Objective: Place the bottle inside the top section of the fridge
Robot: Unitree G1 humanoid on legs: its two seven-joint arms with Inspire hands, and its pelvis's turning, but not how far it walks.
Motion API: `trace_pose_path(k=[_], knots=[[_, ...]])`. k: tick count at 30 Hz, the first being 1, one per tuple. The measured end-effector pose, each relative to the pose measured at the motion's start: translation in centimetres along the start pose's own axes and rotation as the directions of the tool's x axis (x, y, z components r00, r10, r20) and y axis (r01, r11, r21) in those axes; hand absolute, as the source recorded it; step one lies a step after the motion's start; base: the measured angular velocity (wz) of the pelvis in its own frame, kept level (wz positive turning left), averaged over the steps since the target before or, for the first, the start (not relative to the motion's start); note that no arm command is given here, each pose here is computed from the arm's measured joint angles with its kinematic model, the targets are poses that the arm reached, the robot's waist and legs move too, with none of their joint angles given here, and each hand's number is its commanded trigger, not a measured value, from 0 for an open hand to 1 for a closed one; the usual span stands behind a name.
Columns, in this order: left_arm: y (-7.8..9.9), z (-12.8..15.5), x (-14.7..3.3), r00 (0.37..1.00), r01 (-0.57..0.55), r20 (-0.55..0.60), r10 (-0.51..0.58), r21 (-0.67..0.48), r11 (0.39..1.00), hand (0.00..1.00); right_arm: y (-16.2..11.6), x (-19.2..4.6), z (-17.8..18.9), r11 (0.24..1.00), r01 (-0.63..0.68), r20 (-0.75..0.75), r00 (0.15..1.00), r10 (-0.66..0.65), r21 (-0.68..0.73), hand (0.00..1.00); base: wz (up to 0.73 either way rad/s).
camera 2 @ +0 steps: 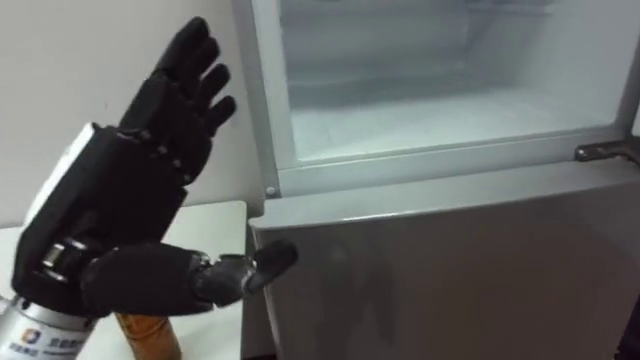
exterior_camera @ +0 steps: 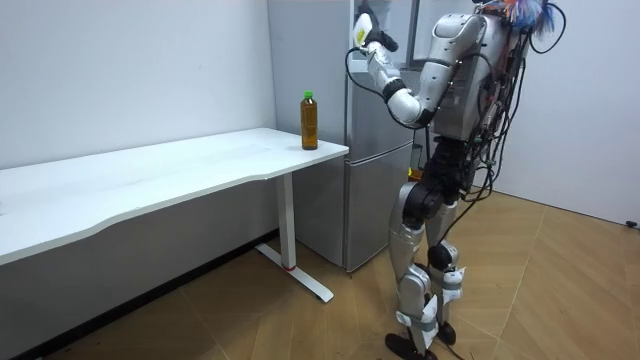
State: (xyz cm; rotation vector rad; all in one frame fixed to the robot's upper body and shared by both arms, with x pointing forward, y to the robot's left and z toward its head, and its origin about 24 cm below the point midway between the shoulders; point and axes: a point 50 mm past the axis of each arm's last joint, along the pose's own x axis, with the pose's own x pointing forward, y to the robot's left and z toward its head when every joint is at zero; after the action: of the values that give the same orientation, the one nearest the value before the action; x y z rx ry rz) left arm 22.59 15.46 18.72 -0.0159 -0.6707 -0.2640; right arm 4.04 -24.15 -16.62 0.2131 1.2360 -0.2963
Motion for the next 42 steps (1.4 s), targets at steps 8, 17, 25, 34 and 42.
trace_pose_path(k=[8, 17, 25, 34, 42], knots=[[4.9, 0.6, -3.2, 0.939, -0.339, 0.003, 0.343, 0.163, 0.926, 0.00, 0.2, -0.1, -0.7, 1.000, 0.012, 0.004, 1.000, -0.012, 0.016, 0.00, 0.11], [9.8, 0.7, -8.2, 0.727, -0.663, -0.017, 0.687, 0.244, 0.708, 0.00, -1.1, -0.8, -2.0, 0.991, 0.051, 0.020, 0.998, -0.054, 0.125, 0.00, 0.09], [11.8, -0.1, -10.8, 0.558, -0.786, -0.025, 0.830, 0.303, 0.538, 0.00, -1.9, -1.4, -3.0, 0.985, 0.072, 0.024, 0.997, -0.076, 0.158, 0.00, 0.05], [13.0, -4.7, -17.2, 0.337, -0.788, -0.236, 0.911, 0.460, 0.410, 0.00, -2.2, -1.5, -2.6, 0.985, 0.110, 0.037, 0.993, -0.116, 0.131, 0.00, 0.02], [10.3, -10.3, -26.3, -0.015, -0.714, -0.506, 0.862, 0.609, 0.345, 0.00, -2.2, -1.6, -1.9, 0.992, 0.118, 0.064, 0.991, -0.121, 0.049, 0.00, -0.01]])
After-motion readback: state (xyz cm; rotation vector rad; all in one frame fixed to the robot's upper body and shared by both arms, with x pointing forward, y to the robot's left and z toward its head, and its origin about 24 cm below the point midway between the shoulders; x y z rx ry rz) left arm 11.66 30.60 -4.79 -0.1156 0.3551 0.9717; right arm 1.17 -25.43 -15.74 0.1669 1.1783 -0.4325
